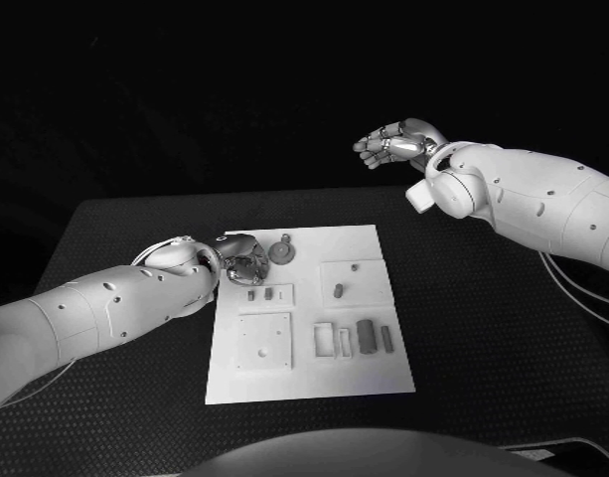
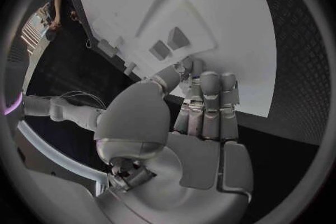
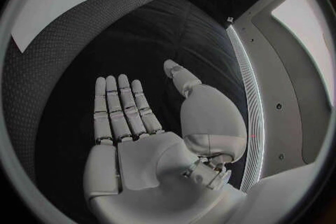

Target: Assemble the parts on the task board

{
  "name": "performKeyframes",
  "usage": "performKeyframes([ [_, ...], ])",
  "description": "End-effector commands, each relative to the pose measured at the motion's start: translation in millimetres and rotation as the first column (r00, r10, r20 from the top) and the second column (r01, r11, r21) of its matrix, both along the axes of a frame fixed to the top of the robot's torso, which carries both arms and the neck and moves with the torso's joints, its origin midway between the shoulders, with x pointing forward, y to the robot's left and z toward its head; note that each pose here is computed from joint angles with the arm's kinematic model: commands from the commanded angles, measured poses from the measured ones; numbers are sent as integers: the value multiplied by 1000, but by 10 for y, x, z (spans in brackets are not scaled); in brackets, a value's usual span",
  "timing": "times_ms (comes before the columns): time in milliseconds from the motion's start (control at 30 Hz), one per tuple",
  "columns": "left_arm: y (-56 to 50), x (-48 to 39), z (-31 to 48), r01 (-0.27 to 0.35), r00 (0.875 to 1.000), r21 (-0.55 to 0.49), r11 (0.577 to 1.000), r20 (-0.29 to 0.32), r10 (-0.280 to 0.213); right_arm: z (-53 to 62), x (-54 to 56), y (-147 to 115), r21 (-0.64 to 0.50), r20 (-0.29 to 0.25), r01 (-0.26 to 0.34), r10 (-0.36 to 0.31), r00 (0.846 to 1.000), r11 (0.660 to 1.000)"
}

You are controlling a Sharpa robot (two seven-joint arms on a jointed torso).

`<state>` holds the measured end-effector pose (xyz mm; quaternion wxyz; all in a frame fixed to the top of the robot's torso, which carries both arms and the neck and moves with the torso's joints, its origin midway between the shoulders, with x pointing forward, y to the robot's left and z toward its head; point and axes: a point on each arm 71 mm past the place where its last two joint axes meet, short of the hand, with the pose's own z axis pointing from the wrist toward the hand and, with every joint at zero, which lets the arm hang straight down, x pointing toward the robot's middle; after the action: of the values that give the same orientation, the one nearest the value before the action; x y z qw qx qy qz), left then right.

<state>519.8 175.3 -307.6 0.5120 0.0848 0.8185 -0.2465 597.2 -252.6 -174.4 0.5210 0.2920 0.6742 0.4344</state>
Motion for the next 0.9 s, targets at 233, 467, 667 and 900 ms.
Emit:
performKeyframes([
  [233, 58, 11, -4, -29, 1000, -1, 1000, 10, 29, -4, -6, 1, 2, 2, -7, 7, 1000, 1000],
  [467, 197, 29, -1, -56, 998, 9, 998, 16, 56, -24, -25, -31, -18, -6, -18, 18, 1000, 1000],
  [667, 455, 66, 30, -132, 991, -23, 991, 22, 133, -72, -67, -93, -131, -5, -63, 63, 998, 989],
  [900, 804, 166, 186, -319, 948, -205, 925, -63, 313, -141, -138, -130, -317, -12, -142, 145, 989, 938],
])
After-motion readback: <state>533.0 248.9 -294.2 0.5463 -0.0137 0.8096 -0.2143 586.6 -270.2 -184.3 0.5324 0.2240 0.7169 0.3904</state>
